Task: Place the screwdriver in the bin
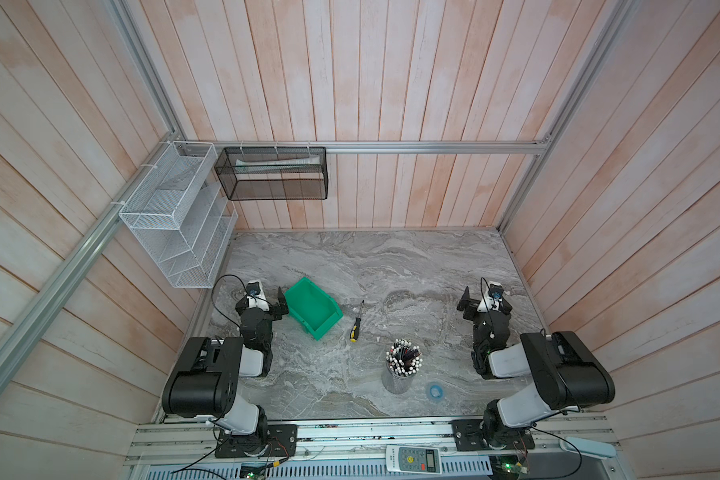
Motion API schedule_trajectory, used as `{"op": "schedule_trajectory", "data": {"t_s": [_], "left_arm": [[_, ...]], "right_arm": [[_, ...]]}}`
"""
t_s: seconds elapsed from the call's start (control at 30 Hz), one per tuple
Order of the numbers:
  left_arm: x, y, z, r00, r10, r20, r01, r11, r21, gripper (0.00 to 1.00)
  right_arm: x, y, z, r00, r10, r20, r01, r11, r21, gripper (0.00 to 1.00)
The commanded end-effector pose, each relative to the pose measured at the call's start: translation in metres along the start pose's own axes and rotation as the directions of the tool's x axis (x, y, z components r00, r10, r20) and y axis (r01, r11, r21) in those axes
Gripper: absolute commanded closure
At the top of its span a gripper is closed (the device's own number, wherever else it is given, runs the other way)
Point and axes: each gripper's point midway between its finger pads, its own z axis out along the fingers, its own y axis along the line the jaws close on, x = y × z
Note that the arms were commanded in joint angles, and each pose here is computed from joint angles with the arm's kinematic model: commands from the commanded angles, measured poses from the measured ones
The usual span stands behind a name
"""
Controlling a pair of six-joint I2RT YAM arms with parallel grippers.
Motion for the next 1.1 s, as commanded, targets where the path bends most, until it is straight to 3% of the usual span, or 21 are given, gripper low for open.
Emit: {"op": "schedule_trajectory", "data": {"t_s": [0.0,0.03,0.23,0.3,0.4,0.5,0.6,0.7,0.8,0.9,1.07], "left_arm": [[-0.012,0.005,0.0,0.999,-0.022,0.034,0.024,0.999,-0.035,0.0],[-0.013,0.012,-0.003,0.998,-0.038,0.044,0.041,0.996,-0.074,0.0],[-0.019,0.008,-0.011,0.997,-0.034,0.066,0.037,0.999,-0.04,0.0],[-0.031,0.011,-0.016,0.995,-0.008,0.1,0.017,0.995,-0.096,0.0],[-0.055,0.008,-0.019,0.997,-0.016,0.072,0.024,0.993,-0.114,0.0],[-0.074,0.005,-0.026,0.986,-0.114,0.121,0.126,0.988,-0.094,0.0],[-0.075,0.01,-0.031,0.971,-0.222,0.086,0.232,0.965,-0.124,0.0],[-0.076,0.008,-0.042,0.917,-0.391,0.083,0.397,0.913,-0.09,0.0],[-0.08,-0.013,-0.047,0.854,-0.52,0.023,0.519,0.854,0.035,0.0],[-0.089,-0.042,-0.051,0.865,-0.49,-0.106,0.5,0.859,0.106,0.0],[-0.101,-0.079,-0.062,0.872,-0.407,-0.272,0.467,0.858,0.213,0.0]], "right_arm": [[-0.004,0.001,0.001,1.0,0.011,0.011,-0.011,1.0,0.0,0.02],[-0.004,0.001,0.0,1.0,0.009,0.014,-0.009,1.0,0.002,0.02],[-0.01,0.002,-0.004,1.0,-0.004,0.028,0.003,1.0,0.026,0.02],[-0.014,0.002,-0.006,0.999,-0.007,0.042,0.006,1.0,0.028,0.02],[-0.024,-0.01,-0.007,0.999,0.017,0.027,-0.02,0.991,0.13,0.01],[-0.033,-0.026,-0.014,0.997,0.051,0.063,-0.064,0.975,0.214,0.02],[-0.038,-0.049,-0.017,0.993,0.107,0.059,-0.121,0.918,0.378,0.02],[-0.042,-0.06,-0.021,0.987,0.162,0.003,-0.143,0.866,0.478,0.02],[-0.045,-0.05,-0.023,0.974,0.228,0.0,-0.209,0.89,0.405,0.02],[-0.061,-0.014,-0.008,0.975,0.21,-0.077,-0.188,0.955,0.228,0.02],[-0.076,0.046,0.019,0.938,0.132,-0.32,-0.125,0.991,0.042,0.02]]}}
